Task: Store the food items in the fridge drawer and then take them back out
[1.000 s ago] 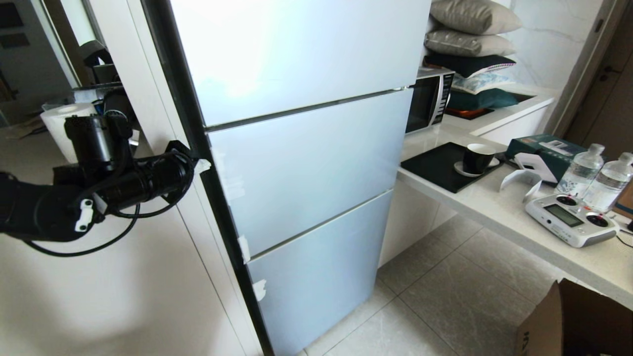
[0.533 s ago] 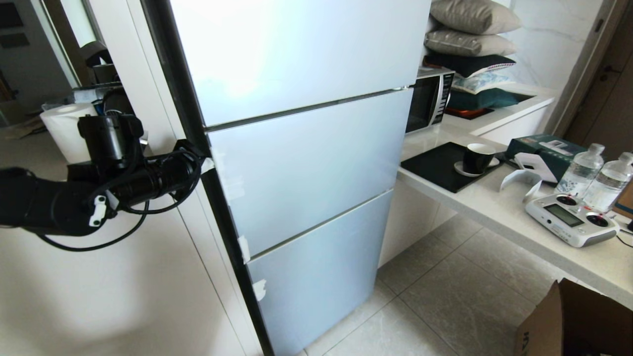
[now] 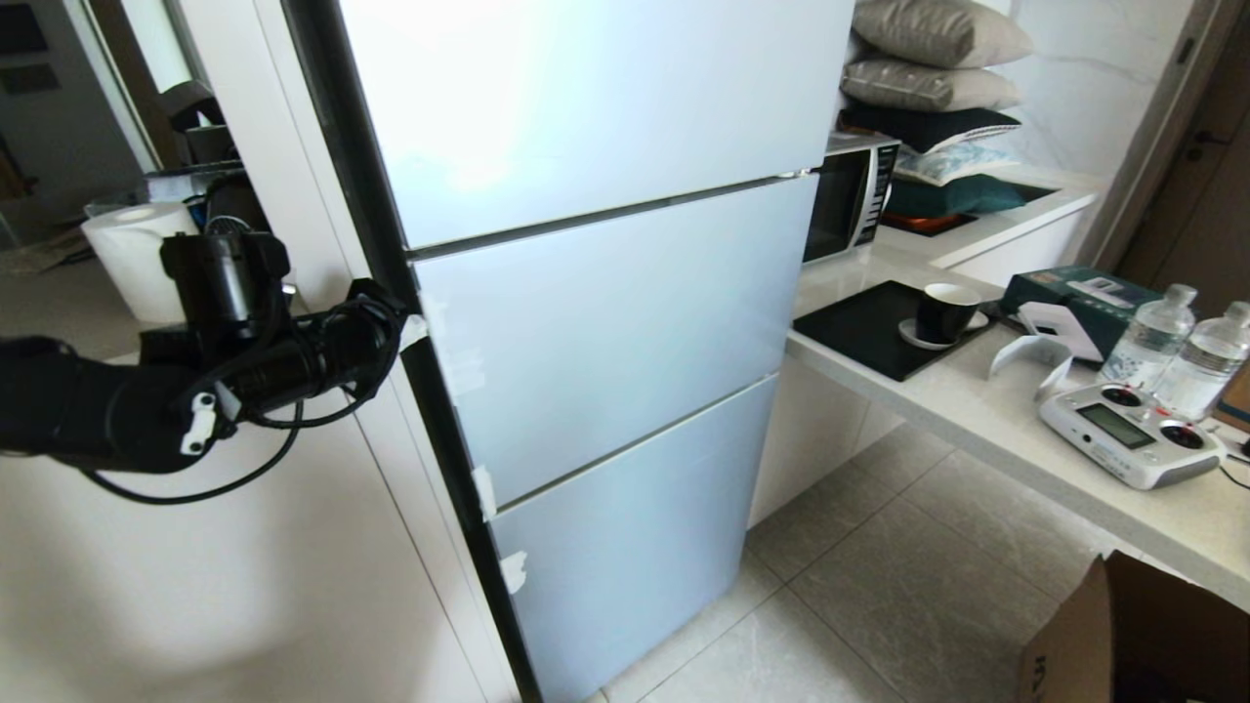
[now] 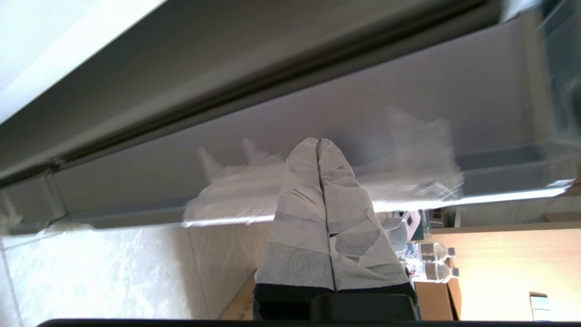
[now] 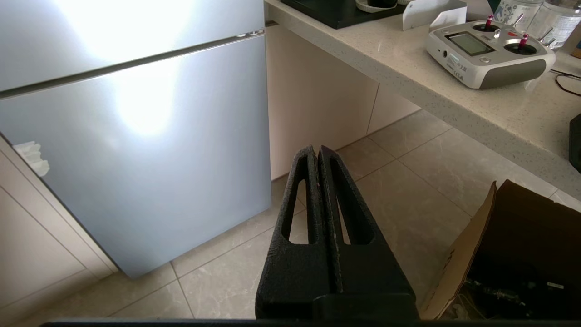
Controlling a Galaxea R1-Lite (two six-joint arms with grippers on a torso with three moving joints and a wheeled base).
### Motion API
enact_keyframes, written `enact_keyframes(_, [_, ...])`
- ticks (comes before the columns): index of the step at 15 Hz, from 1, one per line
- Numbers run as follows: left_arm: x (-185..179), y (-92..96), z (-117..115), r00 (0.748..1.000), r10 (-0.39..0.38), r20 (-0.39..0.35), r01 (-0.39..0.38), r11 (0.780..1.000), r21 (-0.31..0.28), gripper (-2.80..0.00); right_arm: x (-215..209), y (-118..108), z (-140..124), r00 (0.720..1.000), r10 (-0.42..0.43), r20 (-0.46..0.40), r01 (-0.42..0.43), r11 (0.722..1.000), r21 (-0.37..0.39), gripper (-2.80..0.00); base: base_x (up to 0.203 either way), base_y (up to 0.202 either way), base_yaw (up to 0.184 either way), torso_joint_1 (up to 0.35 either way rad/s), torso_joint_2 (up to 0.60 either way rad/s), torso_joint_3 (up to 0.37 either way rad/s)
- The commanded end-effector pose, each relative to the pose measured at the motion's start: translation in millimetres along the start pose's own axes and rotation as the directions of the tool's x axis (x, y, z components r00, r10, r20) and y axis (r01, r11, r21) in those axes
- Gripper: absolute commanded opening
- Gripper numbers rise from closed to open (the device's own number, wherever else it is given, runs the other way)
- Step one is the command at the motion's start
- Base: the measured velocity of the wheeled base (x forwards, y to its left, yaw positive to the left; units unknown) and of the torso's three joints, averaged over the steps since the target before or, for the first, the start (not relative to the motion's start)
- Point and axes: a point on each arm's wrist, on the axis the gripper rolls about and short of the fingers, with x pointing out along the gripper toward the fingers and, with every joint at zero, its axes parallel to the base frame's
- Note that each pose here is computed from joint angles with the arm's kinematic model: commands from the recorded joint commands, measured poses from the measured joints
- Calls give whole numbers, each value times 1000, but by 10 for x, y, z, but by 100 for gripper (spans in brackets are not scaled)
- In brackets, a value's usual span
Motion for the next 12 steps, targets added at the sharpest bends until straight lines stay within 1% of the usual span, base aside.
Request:
enact_keyframes(1, [-21,1,-54,1000,2,-22,-2,1000,-5,-280,1,0,0,1000,0,-2,0,1000,0,-280,0,0,0,0,0,0])
enact_keyframes(4, [-42,50,-159,998,22,-54,-22,1000,-6,-280,1,0,0,1000,0,-2,0,1000,0,-280,0,0,0,0,0,0])
enact_keyframes(8, [-197,37,-294,996,28,-89,-28,1000,-1,-280,1,0,0,1000,0,-2,0,1000,0,-280,0,0,0,0,0,0])
enact_keyframes(12, [-409,-67,-477,990,0,-138,2,1000,11,-280,1,0,0,1000,0,-2,0,1000,0,-280,0,0,0,0,0,0])
